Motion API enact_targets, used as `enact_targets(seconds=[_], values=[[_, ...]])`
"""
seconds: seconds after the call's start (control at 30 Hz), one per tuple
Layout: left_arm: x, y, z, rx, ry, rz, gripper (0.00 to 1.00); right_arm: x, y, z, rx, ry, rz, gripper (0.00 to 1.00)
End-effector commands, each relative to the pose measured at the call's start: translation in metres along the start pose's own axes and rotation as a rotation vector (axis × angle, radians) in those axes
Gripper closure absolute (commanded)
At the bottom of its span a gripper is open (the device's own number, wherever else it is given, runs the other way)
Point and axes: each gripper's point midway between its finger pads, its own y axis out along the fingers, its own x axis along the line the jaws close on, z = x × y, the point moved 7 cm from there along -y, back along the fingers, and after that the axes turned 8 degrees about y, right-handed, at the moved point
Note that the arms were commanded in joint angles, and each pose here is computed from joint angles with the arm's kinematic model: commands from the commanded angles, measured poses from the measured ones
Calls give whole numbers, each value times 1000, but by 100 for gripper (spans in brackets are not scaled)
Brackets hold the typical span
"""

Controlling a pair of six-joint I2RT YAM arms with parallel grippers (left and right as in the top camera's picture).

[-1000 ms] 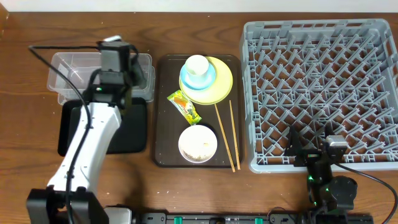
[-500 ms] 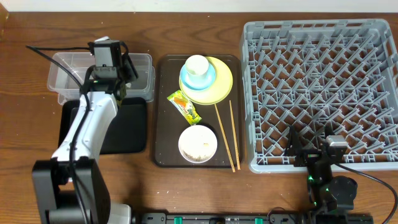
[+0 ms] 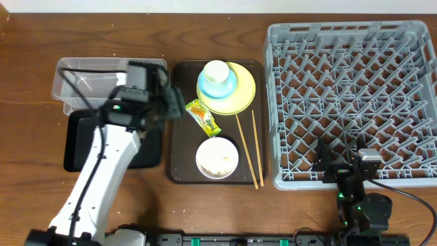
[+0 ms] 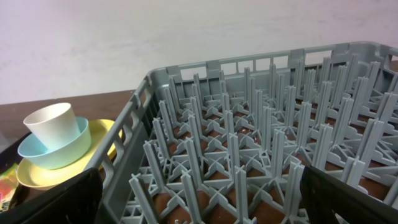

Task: Sort waste into correct bins and load items into the dishwasher rack
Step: 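Reach the left gripper to the yellow snack wrapper and grasp it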

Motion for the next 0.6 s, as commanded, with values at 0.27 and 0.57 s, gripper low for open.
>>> enact_targets(seconds=[0.27,0.57], values=[[-36,36,47,234,106,28,34,-2,0,1,3,-14,13,1],[-43,54,57,294,136,20,34,-2,0,1,2,-14,13,1]])
